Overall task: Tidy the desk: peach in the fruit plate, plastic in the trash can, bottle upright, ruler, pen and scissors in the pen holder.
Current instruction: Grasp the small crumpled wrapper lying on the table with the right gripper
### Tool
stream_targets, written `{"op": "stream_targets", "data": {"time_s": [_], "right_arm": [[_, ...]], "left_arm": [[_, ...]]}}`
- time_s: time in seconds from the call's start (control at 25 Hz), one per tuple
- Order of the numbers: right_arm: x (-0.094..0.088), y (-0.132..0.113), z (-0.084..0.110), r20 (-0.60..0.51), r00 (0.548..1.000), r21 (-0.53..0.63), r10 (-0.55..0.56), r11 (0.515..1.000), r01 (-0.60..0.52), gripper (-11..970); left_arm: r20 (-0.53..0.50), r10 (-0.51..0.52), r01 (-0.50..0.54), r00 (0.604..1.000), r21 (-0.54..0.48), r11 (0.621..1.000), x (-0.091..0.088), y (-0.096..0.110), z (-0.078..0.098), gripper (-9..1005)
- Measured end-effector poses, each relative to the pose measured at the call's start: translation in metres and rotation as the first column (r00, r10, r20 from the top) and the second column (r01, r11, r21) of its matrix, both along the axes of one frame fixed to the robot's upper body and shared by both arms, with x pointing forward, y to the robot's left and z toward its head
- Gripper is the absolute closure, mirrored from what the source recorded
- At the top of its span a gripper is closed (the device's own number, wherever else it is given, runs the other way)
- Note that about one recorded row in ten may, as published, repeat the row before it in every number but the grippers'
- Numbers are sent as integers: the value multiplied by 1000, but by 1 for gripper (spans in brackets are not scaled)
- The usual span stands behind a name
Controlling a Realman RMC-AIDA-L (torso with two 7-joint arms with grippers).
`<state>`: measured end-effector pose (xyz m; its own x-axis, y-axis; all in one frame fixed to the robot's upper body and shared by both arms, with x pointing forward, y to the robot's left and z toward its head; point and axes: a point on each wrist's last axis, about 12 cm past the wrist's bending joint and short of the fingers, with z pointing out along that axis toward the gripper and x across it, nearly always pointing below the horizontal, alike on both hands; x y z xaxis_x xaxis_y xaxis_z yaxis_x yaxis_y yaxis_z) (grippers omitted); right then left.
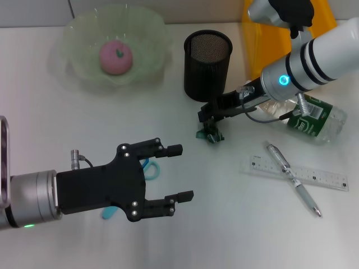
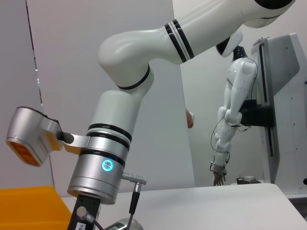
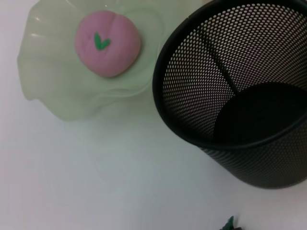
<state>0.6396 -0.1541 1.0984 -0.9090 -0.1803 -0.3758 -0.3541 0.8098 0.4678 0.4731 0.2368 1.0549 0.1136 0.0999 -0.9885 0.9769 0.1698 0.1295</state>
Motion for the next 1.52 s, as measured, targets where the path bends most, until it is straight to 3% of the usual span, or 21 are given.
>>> {"op": "stream_targets", "data": {"time_s": [1.52], "right_arm": [[-1, 1, -4, 12, 1000, -24, 16, 1000, -16, 758]], "left_arm": [[0, 1, -1, 1000, 0, 1000, -1, 0, -2, 262]]}}
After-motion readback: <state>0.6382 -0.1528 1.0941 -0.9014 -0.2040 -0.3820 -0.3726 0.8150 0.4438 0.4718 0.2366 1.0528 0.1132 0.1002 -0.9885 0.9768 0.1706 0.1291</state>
